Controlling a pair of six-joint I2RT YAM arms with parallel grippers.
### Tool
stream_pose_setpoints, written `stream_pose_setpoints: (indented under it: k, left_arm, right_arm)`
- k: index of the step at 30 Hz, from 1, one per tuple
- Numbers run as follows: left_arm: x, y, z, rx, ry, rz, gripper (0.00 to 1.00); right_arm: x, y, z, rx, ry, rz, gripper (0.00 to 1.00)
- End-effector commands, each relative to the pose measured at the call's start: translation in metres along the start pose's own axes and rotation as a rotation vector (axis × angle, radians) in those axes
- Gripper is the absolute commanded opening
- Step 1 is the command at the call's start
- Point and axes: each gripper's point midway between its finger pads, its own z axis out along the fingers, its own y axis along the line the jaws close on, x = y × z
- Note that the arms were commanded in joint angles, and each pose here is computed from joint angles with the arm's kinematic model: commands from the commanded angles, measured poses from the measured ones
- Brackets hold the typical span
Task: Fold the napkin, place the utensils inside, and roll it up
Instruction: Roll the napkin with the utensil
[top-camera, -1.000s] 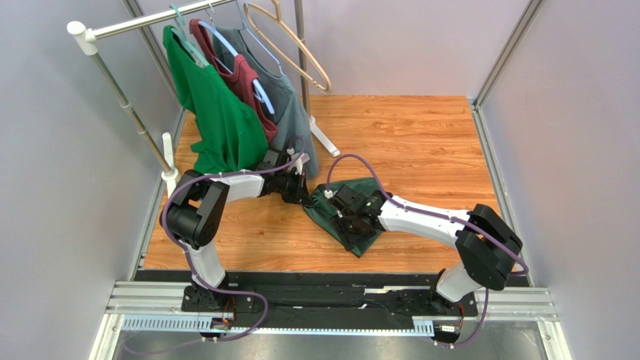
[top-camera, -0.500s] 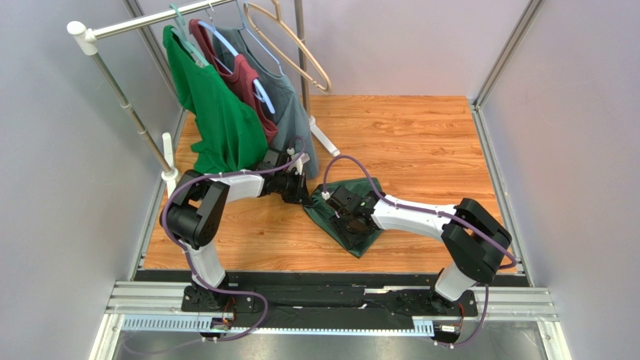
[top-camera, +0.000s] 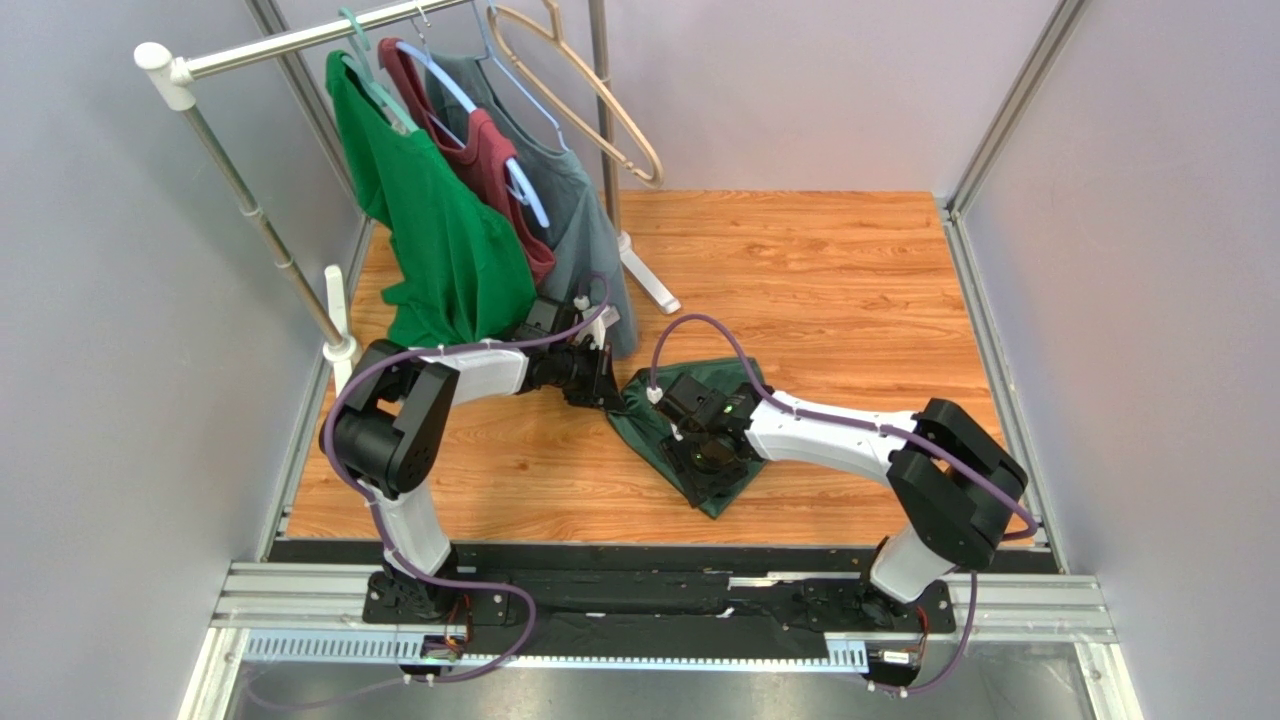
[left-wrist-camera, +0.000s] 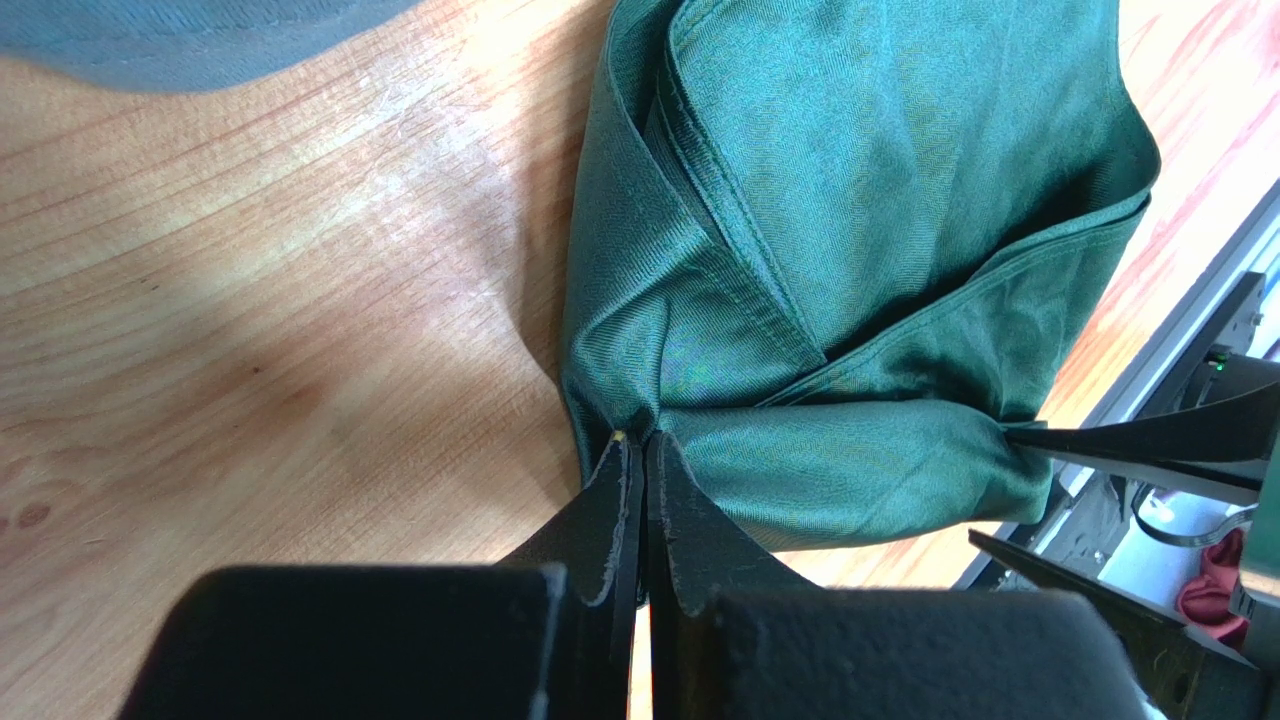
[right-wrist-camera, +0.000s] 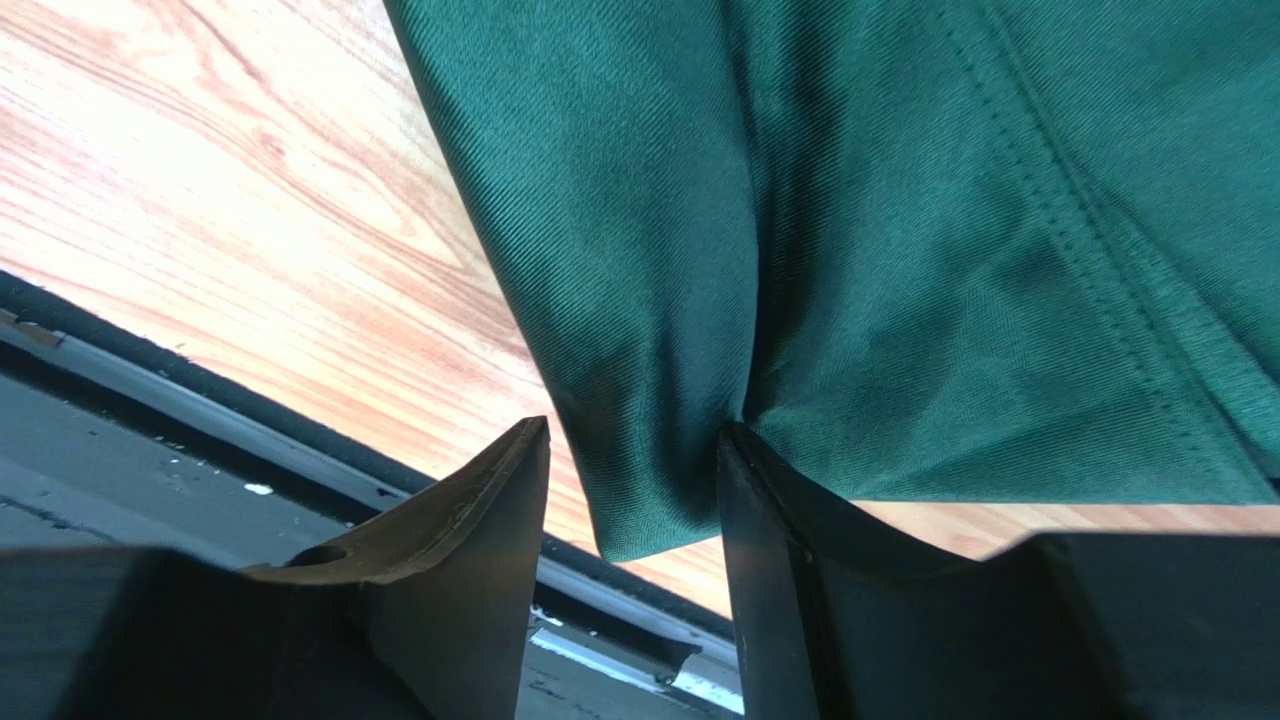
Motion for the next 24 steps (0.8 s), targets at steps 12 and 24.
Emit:
stream_pose_setpoints:
  k: [12, 24]
  left_arm:
    - [-0.007, 0.002, 0.0, -0.01, -0.007, 0.019, 0.0]
    - [-0.007, 0.001, 0.001, -0.006, -0.005, 0.016, 0.0]
  right_arm:
    - [0.004, 0.01, -0.01, 0.059, -0.032, -0.008, 0.51]
    - [0.002, 0.02, -0.007, 0.023, -0.031, -0.005, 0.25]
